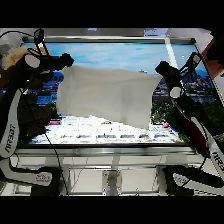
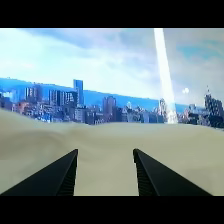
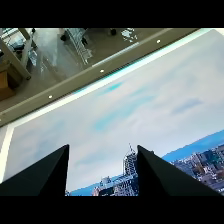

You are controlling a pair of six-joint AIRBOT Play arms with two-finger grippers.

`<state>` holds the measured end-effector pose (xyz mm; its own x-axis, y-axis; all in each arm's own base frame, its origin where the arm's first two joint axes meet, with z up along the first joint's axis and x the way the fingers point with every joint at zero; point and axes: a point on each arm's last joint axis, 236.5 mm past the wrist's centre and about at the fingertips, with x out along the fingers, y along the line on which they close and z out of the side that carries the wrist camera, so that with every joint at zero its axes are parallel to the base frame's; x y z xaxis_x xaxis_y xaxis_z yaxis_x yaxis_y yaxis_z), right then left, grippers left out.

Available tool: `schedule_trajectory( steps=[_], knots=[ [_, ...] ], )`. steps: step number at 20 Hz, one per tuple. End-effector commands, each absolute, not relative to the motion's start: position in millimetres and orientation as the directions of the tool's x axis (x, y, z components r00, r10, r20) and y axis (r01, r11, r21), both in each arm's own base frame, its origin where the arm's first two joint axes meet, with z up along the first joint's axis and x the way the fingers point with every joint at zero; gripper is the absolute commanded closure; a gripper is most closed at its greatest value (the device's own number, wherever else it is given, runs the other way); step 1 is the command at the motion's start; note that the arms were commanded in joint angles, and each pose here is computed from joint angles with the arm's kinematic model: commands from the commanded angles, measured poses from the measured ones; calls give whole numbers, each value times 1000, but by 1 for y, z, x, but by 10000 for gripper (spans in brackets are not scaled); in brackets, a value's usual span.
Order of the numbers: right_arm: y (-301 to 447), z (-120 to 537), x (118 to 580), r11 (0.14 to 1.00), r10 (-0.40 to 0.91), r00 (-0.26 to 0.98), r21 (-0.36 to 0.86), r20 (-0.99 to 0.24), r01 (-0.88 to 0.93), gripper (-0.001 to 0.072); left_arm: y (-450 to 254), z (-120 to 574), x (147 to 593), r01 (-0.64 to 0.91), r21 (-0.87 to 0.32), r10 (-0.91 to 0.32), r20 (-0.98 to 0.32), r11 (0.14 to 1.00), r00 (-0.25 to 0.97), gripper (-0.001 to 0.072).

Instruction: Fold the shirts.

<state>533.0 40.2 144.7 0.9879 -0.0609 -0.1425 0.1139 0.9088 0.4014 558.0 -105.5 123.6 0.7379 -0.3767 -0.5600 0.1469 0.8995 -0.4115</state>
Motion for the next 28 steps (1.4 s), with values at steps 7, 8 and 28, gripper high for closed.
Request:
schedule_trajectory(
  steps=[7, 8, 28],
  knots=[
    [6, 239, 501, 973, -49, 999, 227, -12, 50, 264, -9, 108, 489, 85, -155, -176, -806, 984, 566, 286],
    [-6, 249, 489, 970, -27, 999, 240, -24, 32, 264, 19, 102, 474, 45, -95, -104, -848, 994, 520, 286],
    [-27, 85, 356, 796, 319, 716, 585, -621, 153, 264, 18, -84, 443, -408, -568, -422, -816, 715, 395, 289]
  ],
)
